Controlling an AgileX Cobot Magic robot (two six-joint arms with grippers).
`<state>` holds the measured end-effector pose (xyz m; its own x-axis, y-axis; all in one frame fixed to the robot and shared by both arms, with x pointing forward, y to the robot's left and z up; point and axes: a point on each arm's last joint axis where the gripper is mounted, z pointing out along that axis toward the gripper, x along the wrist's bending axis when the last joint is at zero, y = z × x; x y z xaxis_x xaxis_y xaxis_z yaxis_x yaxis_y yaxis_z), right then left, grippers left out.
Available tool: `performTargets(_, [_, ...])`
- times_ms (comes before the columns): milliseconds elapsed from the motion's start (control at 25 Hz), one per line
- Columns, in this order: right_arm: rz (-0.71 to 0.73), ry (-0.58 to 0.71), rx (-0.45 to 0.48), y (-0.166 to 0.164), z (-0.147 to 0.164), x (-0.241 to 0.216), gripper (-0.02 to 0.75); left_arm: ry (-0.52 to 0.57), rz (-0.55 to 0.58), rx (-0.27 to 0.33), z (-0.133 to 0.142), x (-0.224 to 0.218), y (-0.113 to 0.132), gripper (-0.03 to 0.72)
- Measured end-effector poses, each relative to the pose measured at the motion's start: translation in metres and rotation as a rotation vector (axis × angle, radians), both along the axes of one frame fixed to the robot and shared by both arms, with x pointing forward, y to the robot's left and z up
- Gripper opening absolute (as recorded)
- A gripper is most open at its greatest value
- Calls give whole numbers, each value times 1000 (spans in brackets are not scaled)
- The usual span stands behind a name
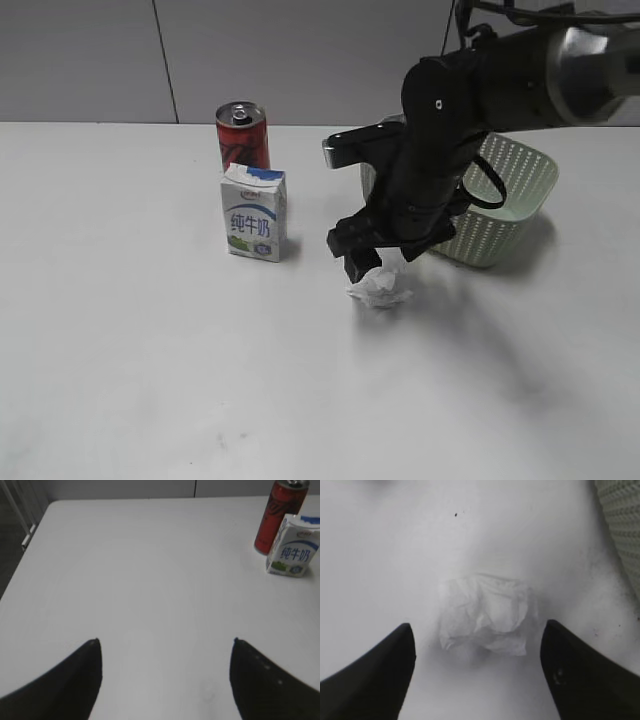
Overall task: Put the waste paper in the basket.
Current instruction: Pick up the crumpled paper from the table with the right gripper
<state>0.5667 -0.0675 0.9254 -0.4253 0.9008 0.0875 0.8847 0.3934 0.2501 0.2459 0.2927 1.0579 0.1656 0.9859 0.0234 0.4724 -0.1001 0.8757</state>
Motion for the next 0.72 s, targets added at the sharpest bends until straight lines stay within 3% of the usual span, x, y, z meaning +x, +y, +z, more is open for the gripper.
performTargets(160, [1, -15, 2, 2, -11, 4, 589, -74, 1, -3, -1, -12, 1, 590])
performTargets(720, [14, 31, -51, 2, -45, 6, 589, -73, 1, -2, -2, -13, 1, 589])
